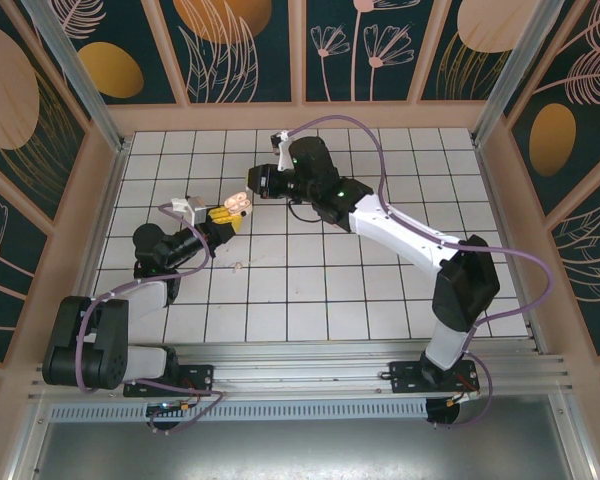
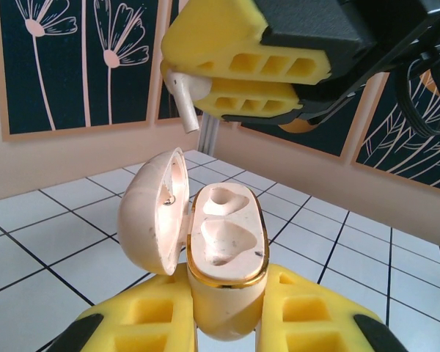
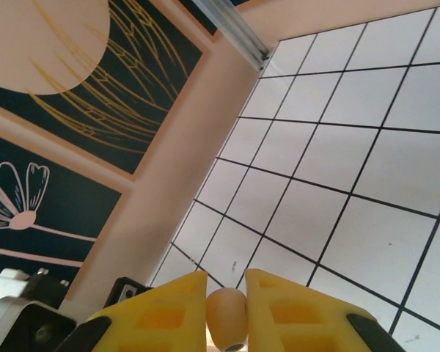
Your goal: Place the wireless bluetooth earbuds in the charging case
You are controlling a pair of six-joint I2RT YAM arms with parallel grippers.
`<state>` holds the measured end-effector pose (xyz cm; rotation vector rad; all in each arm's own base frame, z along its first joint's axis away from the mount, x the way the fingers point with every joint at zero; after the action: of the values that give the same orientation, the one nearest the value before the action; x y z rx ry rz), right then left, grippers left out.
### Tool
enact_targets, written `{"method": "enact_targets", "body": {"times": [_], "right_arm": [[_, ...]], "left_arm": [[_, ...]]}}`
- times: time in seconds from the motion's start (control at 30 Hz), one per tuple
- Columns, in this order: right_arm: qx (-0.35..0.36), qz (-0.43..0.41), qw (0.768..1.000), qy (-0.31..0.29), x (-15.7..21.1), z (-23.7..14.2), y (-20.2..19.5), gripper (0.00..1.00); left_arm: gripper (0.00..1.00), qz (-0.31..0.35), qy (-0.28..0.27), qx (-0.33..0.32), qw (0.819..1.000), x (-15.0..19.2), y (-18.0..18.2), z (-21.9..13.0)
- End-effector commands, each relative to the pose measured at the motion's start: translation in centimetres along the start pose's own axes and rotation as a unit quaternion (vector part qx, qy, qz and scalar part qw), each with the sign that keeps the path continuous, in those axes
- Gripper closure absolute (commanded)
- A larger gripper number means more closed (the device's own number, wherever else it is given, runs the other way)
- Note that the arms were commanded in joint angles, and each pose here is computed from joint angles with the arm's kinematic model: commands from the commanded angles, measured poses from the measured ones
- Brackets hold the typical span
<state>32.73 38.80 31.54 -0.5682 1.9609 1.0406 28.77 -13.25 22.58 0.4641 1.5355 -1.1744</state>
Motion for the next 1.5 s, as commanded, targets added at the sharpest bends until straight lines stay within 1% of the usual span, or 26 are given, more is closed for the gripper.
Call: {"method": "enact_targets", "body": {"times": [0.0, 0.4, 0.93, 1.47], "right_arm": [[-0.035, -0.032, 0.998, -0.034, -1.6, -1.6, 2.2, 0.82], [-0.035, -0.033, 0.999, -0.022, 0.3, -2.5, 2.3, 0.82], [-0.037, -0.043, 0.998, 0.002, 1.3, -1.0, 2.4, 0.82], [-0.005, -0.061, 0.998, 0.019, 1.9, -0.2, 1.6, 0.82]], "left_arm": [[0.98, 0.029, -0.008, 0.013, 0.999, -1.3, -0.5, 0.1], [0.99, 0.030, -0.012, 0.010, 0.999, -1.5, -0.5, 0.0], [0.98, 0.032, -0.017, 0.013, 0.999, -1.9, -0.8, 0.0], [0.98, 0.034, -0.024, 0.017, 0.999, -2.4, -1.1, 0.0]]}}
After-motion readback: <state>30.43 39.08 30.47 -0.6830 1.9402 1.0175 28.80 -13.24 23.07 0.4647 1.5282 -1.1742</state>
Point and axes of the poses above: each hand's point on the last joint's axis, 136 mm out from that joint toward the fingers, its own z axis out along the fingers, its own y axis along the line the jaws close on, x = y × z, the point moved 4 cm from there along -z, back along the fingers, and after that the axes turned 14 degrees about -z, right-handed, at the moved point
